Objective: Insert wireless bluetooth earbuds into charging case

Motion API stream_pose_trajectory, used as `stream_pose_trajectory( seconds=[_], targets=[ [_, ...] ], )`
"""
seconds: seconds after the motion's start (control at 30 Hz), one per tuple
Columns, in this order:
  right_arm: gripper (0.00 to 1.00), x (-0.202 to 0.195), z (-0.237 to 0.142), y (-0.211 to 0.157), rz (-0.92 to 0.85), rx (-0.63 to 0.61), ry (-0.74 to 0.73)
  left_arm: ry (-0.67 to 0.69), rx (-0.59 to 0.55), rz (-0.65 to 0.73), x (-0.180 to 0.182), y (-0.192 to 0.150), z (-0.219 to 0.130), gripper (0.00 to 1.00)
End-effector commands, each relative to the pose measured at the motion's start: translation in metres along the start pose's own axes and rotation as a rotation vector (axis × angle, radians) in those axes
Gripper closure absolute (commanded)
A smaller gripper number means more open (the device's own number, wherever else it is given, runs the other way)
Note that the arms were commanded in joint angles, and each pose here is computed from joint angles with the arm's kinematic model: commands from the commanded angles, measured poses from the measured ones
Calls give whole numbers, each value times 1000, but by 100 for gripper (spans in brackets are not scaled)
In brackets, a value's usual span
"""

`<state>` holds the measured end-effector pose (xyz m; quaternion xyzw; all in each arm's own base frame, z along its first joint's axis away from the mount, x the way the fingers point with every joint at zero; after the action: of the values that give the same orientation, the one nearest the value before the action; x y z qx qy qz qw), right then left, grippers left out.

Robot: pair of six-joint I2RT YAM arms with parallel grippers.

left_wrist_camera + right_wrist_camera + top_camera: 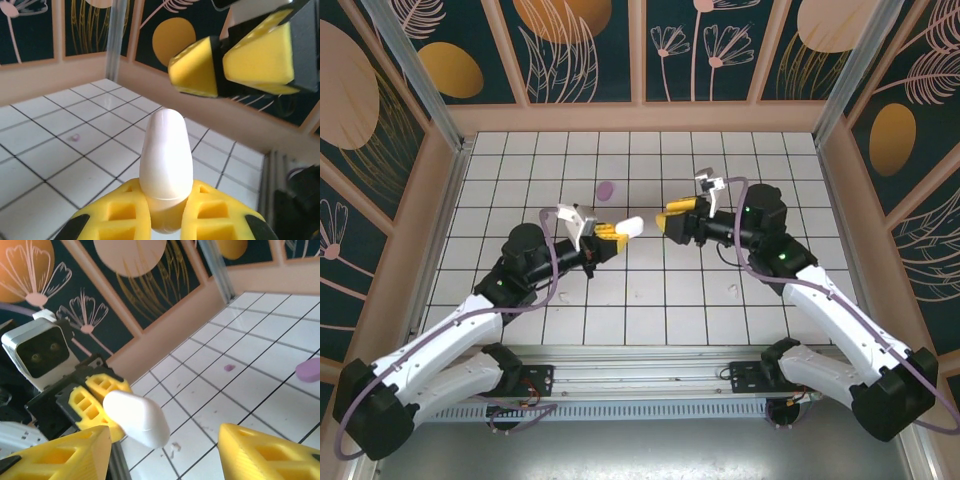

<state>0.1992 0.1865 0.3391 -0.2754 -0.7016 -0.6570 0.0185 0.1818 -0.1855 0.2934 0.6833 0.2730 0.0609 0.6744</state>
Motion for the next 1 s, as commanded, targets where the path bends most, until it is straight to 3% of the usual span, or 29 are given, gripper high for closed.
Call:
stream_pose_trajectory(
  seconds=[0.0, 0.47, 0.97],
  targets=[
    [43, 10, 7, -4, -87, 68, 21, 19, 38, 191, 0, -12, -8, 100],
    [37, 29, 44, -33, -258, 198, 48, -140, -3, 165, -11, -32, -15, 100],
    [37, 24, 54, -44, -274, 264, 71, -159, -42, 143, -12, -35, -18, 100]
  ],
)
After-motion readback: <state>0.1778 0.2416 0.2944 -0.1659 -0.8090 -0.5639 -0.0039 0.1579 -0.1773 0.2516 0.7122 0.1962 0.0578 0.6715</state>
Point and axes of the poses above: each hand's point on the last joint's axis, 136 mm out from that joint toward the fingers, its own z axis out along the fingers, its own x axis along the line the jaws close on, y = z × x, the point moved 9 cm from there along -z, back along the fingers, and after that the axes turned 5 degrees about -z, right-handed, at the moved point
